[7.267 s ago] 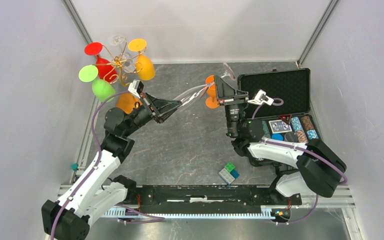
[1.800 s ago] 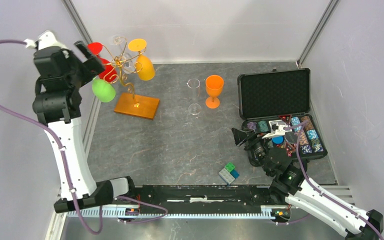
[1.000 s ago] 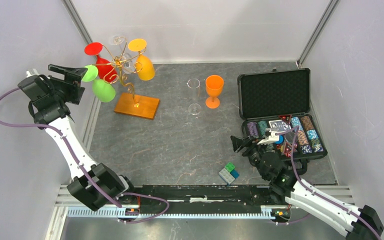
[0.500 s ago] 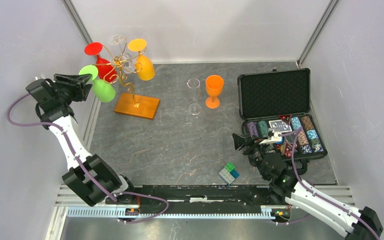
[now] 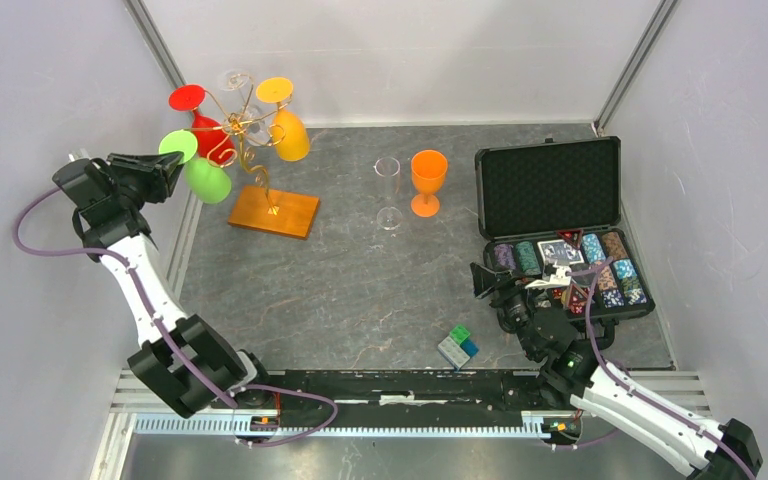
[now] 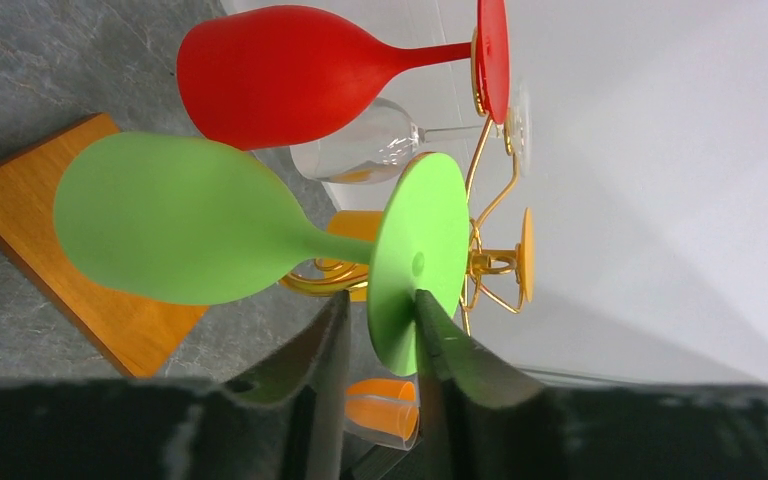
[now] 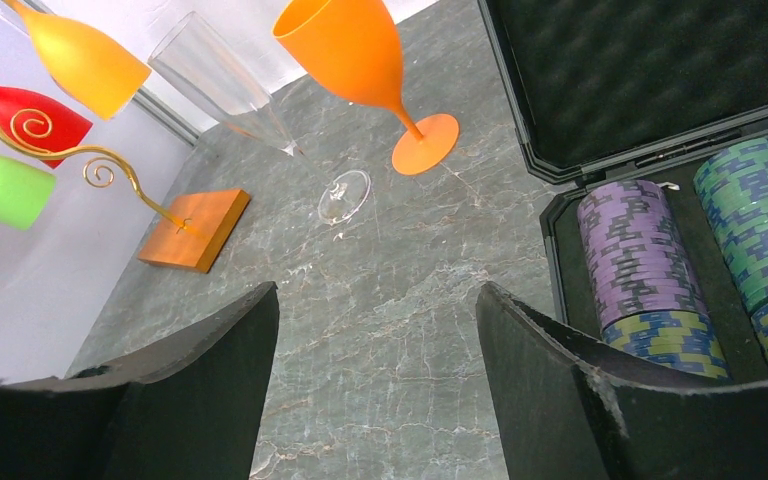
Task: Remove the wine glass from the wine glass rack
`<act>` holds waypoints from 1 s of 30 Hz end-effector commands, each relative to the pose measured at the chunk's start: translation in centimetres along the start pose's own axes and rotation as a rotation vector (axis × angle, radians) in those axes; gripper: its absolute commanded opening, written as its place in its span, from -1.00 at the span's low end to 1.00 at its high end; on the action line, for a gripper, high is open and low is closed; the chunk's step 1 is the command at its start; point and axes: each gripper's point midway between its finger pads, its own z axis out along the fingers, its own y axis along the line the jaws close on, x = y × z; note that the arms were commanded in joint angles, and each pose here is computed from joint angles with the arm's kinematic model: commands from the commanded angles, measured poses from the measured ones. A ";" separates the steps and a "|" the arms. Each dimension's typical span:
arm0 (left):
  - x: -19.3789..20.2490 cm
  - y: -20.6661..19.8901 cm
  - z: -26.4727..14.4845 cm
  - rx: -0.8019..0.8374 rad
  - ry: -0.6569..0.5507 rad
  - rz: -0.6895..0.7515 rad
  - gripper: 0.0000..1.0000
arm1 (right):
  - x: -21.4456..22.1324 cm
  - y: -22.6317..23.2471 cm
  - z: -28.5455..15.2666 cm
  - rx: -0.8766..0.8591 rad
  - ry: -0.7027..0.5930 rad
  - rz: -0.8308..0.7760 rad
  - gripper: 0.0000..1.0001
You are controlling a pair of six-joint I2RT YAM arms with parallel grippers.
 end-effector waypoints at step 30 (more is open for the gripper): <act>-2.0 -6.6 -3.1 0.090 -0.191 0.024 -0.96 | 0.2 -0.9 -0.2 0.019 -0.027 0.021 0.54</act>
